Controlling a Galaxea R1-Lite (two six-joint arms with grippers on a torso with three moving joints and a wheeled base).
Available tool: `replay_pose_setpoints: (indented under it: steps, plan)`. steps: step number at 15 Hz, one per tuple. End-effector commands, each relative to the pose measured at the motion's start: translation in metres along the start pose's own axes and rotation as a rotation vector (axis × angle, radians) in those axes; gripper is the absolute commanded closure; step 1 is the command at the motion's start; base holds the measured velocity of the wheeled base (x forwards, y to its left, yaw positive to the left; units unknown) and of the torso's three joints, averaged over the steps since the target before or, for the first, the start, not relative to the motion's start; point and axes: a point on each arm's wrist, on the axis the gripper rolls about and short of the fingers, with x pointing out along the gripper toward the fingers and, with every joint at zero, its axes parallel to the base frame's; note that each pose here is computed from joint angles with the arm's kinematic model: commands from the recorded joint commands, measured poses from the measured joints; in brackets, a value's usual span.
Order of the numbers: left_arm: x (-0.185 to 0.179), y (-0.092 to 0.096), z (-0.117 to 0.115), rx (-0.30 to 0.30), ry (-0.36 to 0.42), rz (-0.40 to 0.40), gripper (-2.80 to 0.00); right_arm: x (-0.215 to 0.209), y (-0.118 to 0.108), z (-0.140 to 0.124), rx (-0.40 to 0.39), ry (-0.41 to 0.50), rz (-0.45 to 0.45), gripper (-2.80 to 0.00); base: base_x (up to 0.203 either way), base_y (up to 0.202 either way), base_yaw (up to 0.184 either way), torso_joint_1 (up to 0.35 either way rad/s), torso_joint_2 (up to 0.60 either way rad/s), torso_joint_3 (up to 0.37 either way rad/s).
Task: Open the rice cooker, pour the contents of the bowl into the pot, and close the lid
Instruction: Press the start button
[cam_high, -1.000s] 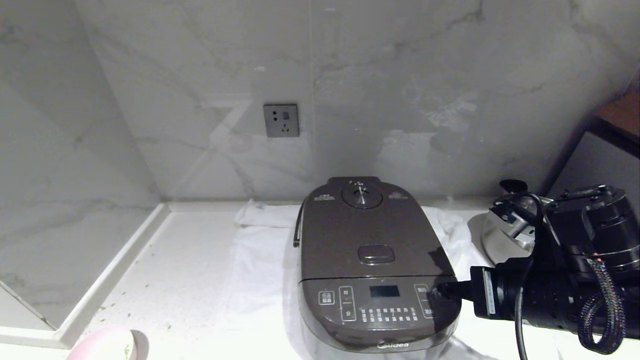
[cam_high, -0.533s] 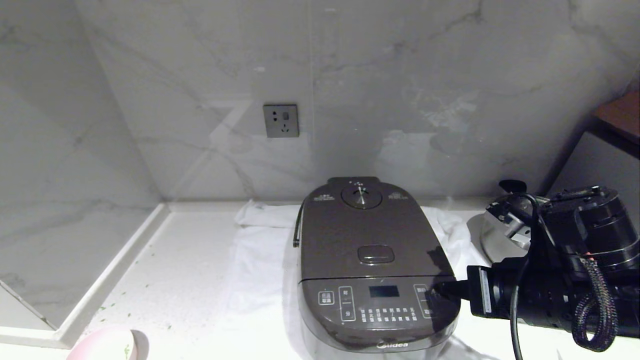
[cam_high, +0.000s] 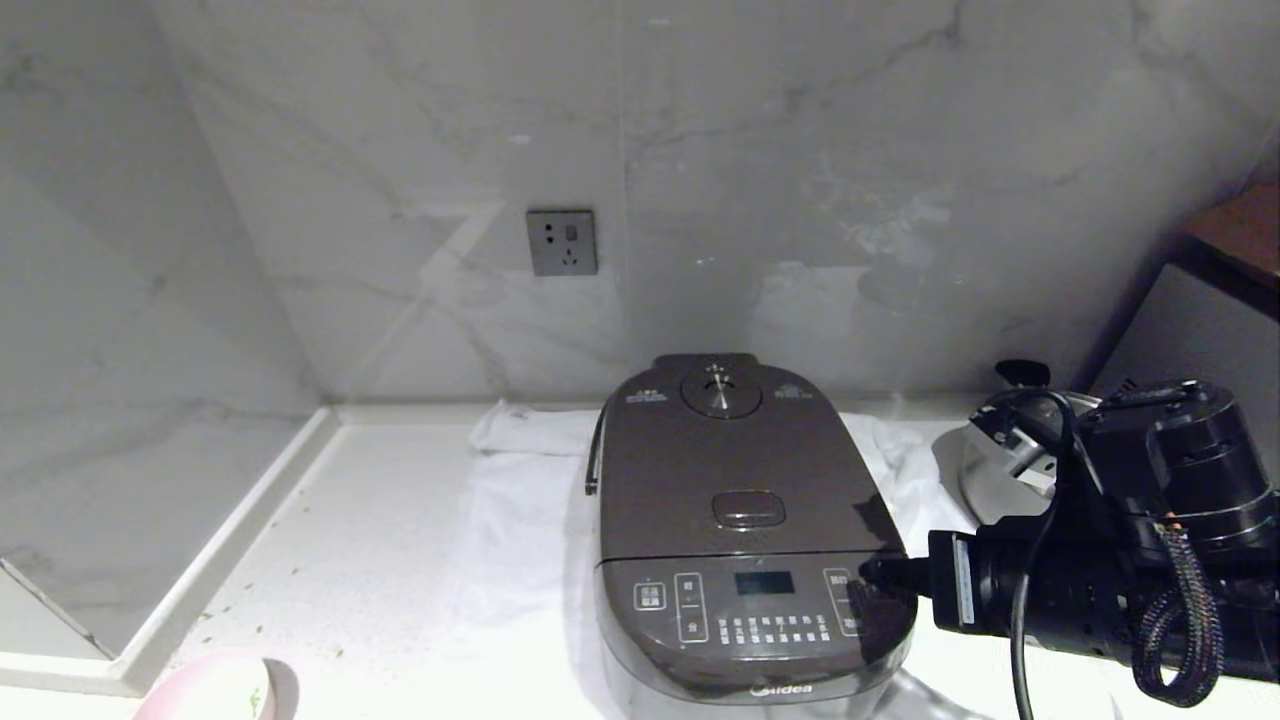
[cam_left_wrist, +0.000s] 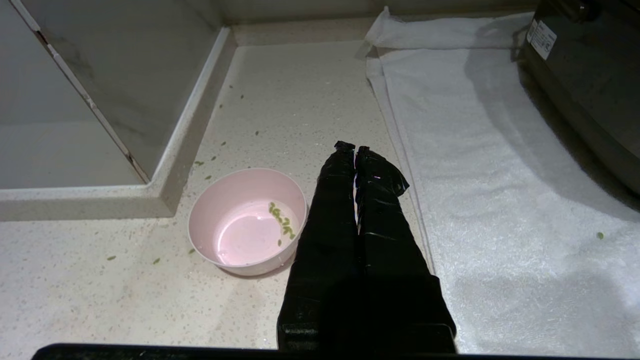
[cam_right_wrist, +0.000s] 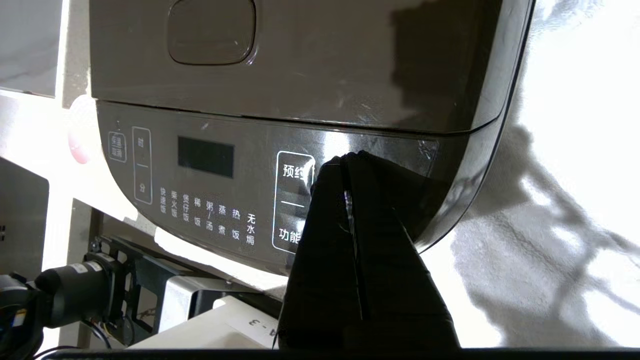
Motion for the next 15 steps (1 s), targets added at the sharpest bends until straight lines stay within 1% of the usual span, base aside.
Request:
replay_pose_setpoints:
  steps: [1, 6, 10, 11, 12, 15]
  plan:
    - [0.0, 0.0, 0.0, 0.0, 0.001, 0.0, 0.0, -0.015, 0.008, 0.008, -0.006, -0.048, 0.031, 0.0, 0.0, 0.0, 0.0, 0.0, 0.0, 0.0]
    - [0.0, 0.0, 0.0, 0.0, -0.001, 0.0, 0.0, -0.075, 0.027, 0.018, -0.026, -0.099, 0.082, 0.0, 0.0, 0.0, 0.0, 0.0, 0.0, 0.0]
    - [0.0, 0.0, 0.0, -0.001, -0.001, 0.0, 0.0, -0.122, 0.035, 0.019, -0.035, -0.148, 0.107, 0.0, 0.0, 0.0, 0.0, 0.0, 0.0, 0.0]
    - [0.0, 0.0, 0.0, -0.001, -0.001, 0.0, 0.0, -0.134, 0.036, 0.018, -0.035, -0.162, 0.097, 0.0, 0.0, 0.0, 0.0, 0.0, 0.0, 0.0]
    - [0.0, 0.0, 0.0, -0.001, -0.001, 0.0, 0.0, -0.145, 0.036, 0.018, -0.032, -0.196, 0.066, 0.0, 0.0, 0.0, 0.0, 0.0, 0.0, 0.0]
    - [0.0, 0.0, 0.0, -0.003, -0.001, -0.001, 0.0, -0.171, 0.031, 0.011, -0.041, -0.323, -0.021, 0.0, 0.0, 0.0, 0.0, 0.0, 0.0, 0.0]
